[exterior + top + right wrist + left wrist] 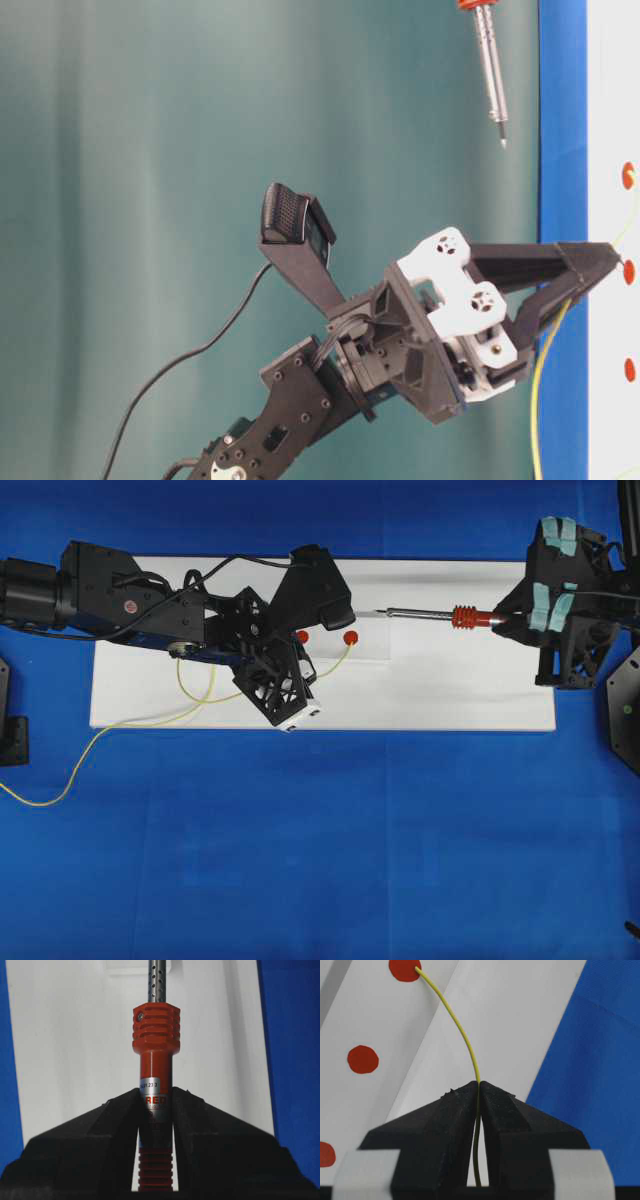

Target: Touch the tip of the soldering iron to the tip of the solder at the mark.

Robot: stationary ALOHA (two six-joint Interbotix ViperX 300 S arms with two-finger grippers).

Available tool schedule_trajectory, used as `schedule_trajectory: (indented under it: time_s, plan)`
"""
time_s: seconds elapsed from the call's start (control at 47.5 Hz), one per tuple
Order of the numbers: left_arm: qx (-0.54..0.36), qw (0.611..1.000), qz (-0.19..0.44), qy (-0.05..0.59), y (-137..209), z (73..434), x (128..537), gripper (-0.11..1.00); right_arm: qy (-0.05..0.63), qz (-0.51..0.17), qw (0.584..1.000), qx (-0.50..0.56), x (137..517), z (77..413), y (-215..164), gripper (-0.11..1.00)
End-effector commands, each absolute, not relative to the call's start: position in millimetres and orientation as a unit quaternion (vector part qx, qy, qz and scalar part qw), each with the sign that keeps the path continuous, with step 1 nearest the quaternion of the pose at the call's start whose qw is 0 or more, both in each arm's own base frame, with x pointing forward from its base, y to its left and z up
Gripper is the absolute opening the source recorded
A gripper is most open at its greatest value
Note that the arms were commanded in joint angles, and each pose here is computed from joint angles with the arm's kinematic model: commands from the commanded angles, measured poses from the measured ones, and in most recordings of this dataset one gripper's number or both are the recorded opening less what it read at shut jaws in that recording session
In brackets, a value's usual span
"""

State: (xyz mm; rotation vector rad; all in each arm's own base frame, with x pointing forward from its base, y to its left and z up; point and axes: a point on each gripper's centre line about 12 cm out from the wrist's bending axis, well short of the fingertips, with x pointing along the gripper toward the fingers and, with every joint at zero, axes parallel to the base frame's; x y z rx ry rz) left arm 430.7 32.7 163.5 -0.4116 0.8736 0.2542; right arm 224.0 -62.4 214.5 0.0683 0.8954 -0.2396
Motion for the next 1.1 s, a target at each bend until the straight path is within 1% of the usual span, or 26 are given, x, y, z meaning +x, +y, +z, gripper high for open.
schedule_trajectory:
  time_s: [0.0,0.253,0.485,0.737,1.075]
  plan:
    - [-0.199,0.885,0.119,0.404,32,174,433,0.03,0.430,-0.117,0.895,0.034,228,216,-64,0.07]
    - [-0.199,0.886,0.118,0.403,32,175,434,0.03,0.454,-0.114,0.883,0.038,240,197,-67,0.07]
    - [-0.201,0.885,0.120,0.402,33,175,434,0.03,0.460,-0.112,0.880,0.039,252,184,-70,0.07]
    - [-0.201,0.885,0.120,0.402,33,175,434,0.03,0.455,-0.104,0.884,0.037,260,178,-66,0.07]
    - [-0.201,0.885,0.120,0.401,33,176,435,0.03,0.465,-0.101,0.879,0.038,263,169,-65,0.07]
